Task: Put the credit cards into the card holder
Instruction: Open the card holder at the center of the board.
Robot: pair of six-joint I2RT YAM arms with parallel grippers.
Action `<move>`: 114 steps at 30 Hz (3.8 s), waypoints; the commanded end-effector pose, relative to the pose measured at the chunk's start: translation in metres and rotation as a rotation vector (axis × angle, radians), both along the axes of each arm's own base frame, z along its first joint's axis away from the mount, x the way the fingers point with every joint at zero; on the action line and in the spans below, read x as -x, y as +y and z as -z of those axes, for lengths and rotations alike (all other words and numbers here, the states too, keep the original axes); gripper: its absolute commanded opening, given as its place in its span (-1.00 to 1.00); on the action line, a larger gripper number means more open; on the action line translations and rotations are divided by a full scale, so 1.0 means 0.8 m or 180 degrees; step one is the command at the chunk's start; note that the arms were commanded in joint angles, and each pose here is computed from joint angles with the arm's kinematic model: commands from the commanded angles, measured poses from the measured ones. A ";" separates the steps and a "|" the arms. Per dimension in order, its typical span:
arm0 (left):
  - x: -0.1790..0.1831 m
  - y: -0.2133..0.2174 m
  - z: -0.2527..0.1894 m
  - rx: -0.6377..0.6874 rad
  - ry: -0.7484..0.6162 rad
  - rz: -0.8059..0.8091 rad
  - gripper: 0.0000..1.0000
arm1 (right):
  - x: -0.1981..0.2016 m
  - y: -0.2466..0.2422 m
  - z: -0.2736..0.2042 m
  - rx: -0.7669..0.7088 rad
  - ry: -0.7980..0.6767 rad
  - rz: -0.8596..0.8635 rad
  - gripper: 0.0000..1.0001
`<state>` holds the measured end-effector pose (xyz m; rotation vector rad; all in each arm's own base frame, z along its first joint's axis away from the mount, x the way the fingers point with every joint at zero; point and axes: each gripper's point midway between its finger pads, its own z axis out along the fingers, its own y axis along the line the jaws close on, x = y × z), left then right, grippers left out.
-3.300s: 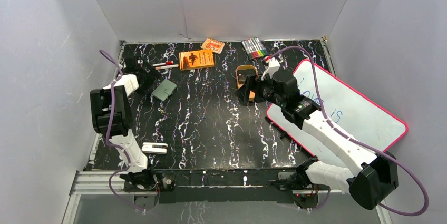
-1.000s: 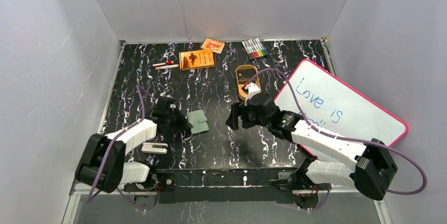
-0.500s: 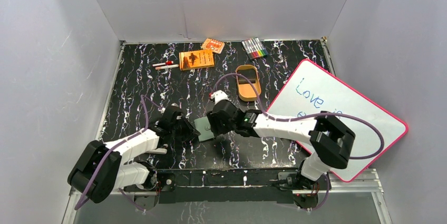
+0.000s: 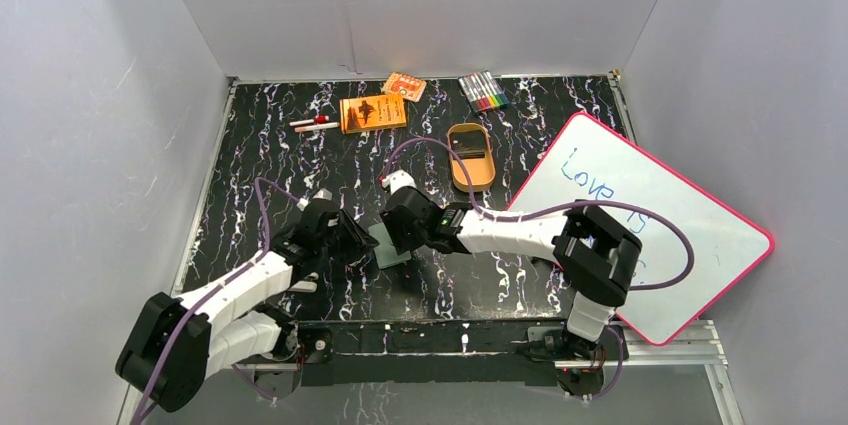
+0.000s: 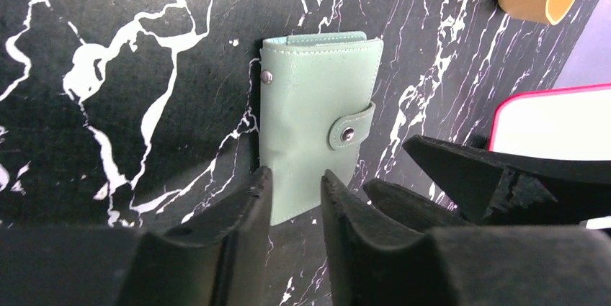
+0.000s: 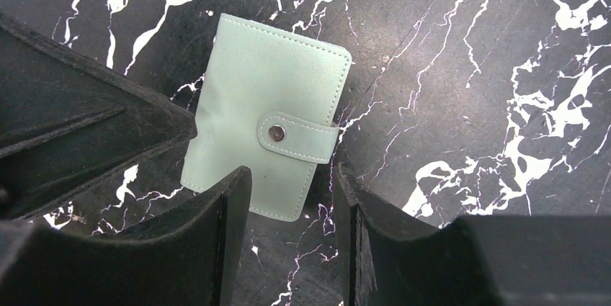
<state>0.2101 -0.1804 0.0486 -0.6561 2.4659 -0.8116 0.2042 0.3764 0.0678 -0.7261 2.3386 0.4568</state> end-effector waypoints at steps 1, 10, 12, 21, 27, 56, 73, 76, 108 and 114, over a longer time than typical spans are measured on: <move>-0.014 -0.009 -0.002 0.0069 -0.0078 -0.0024 -0.47 | -0.009 0.021 -0.020 -0.0146 -0.0118 0.0008 0.06; -0.020 -0.013 0.023 0.0147 0.0007 -0.0078 -0.73 | -0.013 0.028 -0.014 -0.0097 -0.0152 0.0029 0.08; -0.018 -0.010 0.028 0.0127 0.0041 -0.0107 -0.79 | -0.014 0.029 -0.011 -0.0069 -0.0163 0.0035 0.09; -0.011 -0.003 0.040 0.0064 0.0115 -0.0144 -0.90 | -0.030 0.018 0.011 0.0278 -0.0272 0.0232 0.08; -0.011 -0.003 0.039 0.0068 0.0108 -0.0143 -0.92 | -0.031 0.018 0.022 0.0411 -0.0277 0.0237 0.04; -0.030 -0.044 -0.026 0.0591 -0.0235 0.0167 -0.87 | -0.024 0.000 0.029 0.0512 -0.0231 0.0339 -1.00; -0.022 -0.036 0.056 0.0280 0.0318 0.0051 -1.00 | -0.021 -0.015 0.023 0.0460 -0.0208 0.0550 -1.00; -0.019 -0.024 0.066 0.0114 0.0376 -0.0023 -1.00 | -0.023 -0.025 0.017 0.0468 -0.0238 0.0651 -1.00; -0.028 -0.035 0.055 0.0093 0.0289 0.0213 -0.99 | -0.012 -0.035 -0.070 -0.0428 0.0092 0.0461 0.38; -0.024 -0.033 0.059 0.0087 0.0322 0.0193 -1.00 | -0.026 -0.042 -0.025 -0.0061 0.0164 0.0629 0.42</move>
